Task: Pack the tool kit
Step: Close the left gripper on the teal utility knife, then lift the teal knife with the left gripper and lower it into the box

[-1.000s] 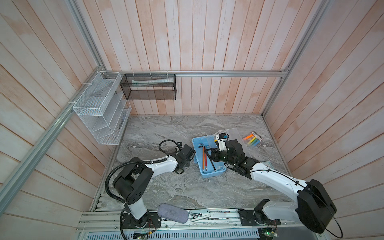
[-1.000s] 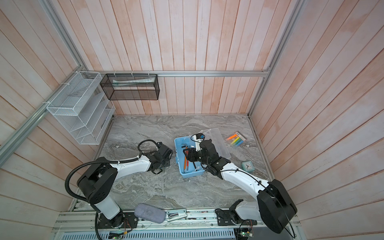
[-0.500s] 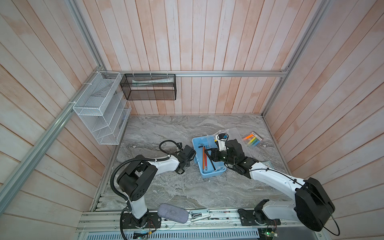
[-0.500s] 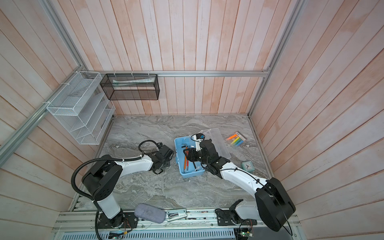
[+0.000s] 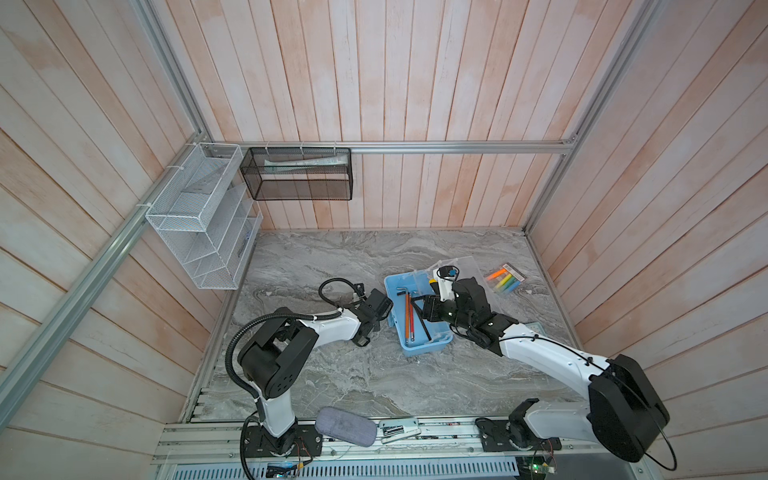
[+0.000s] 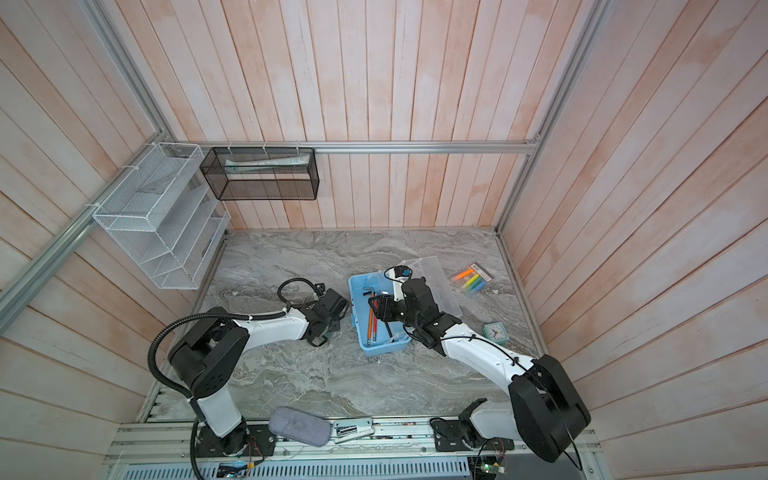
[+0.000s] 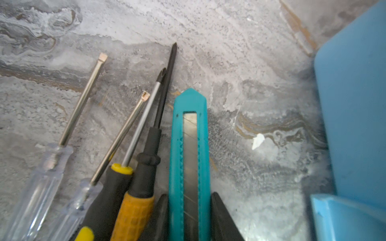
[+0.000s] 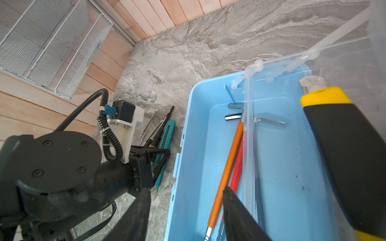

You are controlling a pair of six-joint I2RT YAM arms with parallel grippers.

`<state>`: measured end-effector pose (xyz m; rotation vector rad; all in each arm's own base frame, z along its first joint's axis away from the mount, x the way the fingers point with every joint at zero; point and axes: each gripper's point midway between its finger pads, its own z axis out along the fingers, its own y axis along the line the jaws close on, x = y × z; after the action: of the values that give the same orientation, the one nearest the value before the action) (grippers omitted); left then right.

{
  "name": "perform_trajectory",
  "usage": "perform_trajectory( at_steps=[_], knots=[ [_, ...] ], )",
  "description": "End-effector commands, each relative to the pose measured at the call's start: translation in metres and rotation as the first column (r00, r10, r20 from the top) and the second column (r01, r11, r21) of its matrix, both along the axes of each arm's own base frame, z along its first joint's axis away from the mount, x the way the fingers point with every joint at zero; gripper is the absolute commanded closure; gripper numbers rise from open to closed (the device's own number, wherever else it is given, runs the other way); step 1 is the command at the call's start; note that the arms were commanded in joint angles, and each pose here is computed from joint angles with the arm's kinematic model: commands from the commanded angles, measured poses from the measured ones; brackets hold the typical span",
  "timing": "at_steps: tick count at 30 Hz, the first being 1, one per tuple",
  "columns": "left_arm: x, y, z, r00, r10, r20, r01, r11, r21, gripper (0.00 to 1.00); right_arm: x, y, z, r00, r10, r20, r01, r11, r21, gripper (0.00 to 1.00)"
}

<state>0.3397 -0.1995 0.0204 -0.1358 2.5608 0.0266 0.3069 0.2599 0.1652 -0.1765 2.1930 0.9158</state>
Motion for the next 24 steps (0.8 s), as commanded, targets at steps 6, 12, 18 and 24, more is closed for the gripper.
perform_trajectory(
  at_steps=[6,12,18,24],
  knots=[
    [-0.005,0.004,0.002,1.0,0.007,-0.026,-0.008,1.0,-0.012,0.79,0.003,0.002,0.001,1.0,0.01,-0.012,-0.009,1.0,0.03,0.45],
    [-0.002,0.002,0.034,1.0,0.003,0.025,-0.001,0.998,-0.058,0.81,0.006,-0.001,0.008,1.0,-0.005,0.002,0.005,0.999,0.035,0.46],
    [-0.006,-0.01,0.081,0.995,0.017,0.094,0.004,0.976,-0.219,0.82,0.008,-0.013,0.03,0.998,-0.047,0.044,0.044,0.996,0.075,0.46],
    [-0.01,-0.059,0.141,0.979,-0.014,0.202,0.116,0.857,-0.502,0.82,0.011,-0.044,0.068,0.985,-0.131,0.114,0.115,0.983,0.144,0.46]
  ],
)
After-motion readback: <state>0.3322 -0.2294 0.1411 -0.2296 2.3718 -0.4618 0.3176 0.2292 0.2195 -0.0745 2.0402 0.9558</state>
